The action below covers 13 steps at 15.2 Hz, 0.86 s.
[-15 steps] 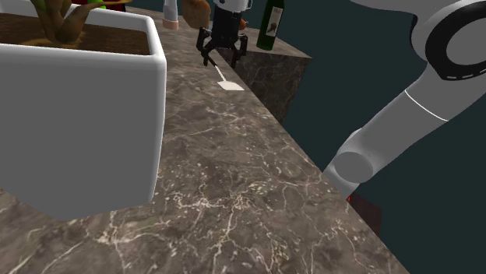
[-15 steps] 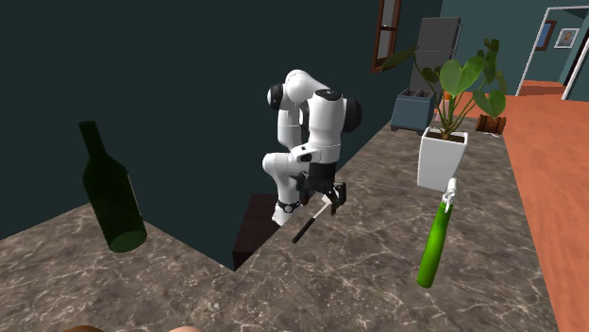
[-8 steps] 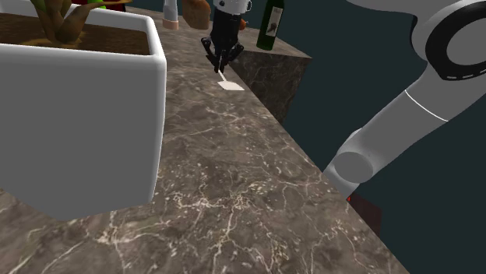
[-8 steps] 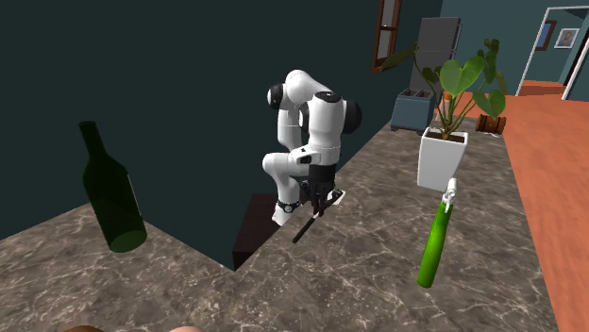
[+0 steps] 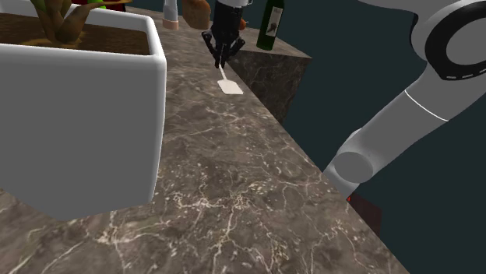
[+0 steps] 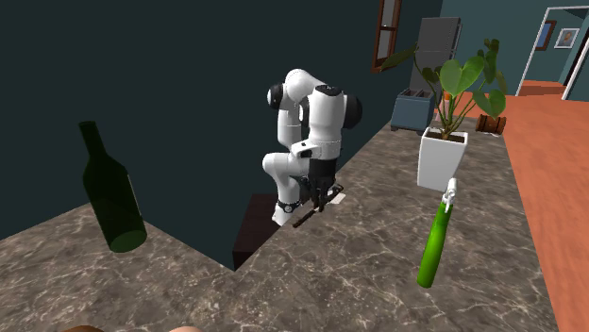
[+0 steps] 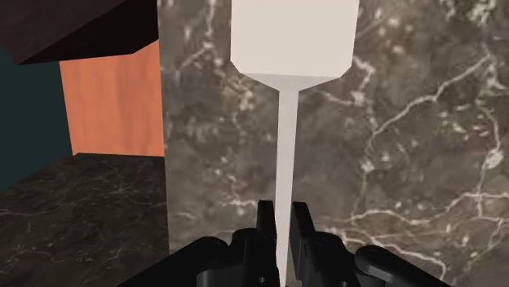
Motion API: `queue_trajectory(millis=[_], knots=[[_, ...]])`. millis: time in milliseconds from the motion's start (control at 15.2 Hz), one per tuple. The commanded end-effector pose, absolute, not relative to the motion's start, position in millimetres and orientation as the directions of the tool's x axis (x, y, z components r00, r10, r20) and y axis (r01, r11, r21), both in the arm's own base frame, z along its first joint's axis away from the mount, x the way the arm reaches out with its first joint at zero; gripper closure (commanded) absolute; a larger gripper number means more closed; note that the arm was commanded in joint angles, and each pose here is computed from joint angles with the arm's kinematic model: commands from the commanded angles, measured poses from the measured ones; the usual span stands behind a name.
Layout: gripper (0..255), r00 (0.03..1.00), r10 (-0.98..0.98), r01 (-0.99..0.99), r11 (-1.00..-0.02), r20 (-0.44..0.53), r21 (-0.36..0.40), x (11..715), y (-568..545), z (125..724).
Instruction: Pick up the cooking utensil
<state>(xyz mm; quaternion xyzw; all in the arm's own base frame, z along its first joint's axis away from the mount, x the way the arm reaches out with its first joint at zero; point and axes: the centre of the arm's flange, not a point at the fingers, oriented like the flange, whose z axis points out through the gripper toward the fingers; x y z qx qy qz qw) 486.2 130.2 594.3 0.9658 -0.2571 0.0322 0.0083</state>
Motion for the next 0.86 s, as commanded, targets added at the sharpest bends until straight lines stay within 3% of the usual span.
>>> queue_trajectory(millis=[0,792], knots=[[255,0.866,-0.496,-0.497,-0.868,0.066,-0.001,487,130,605],[255,0.866,-0.496,-0.497,-0.868,0.066,-0.001,486,130,659]])
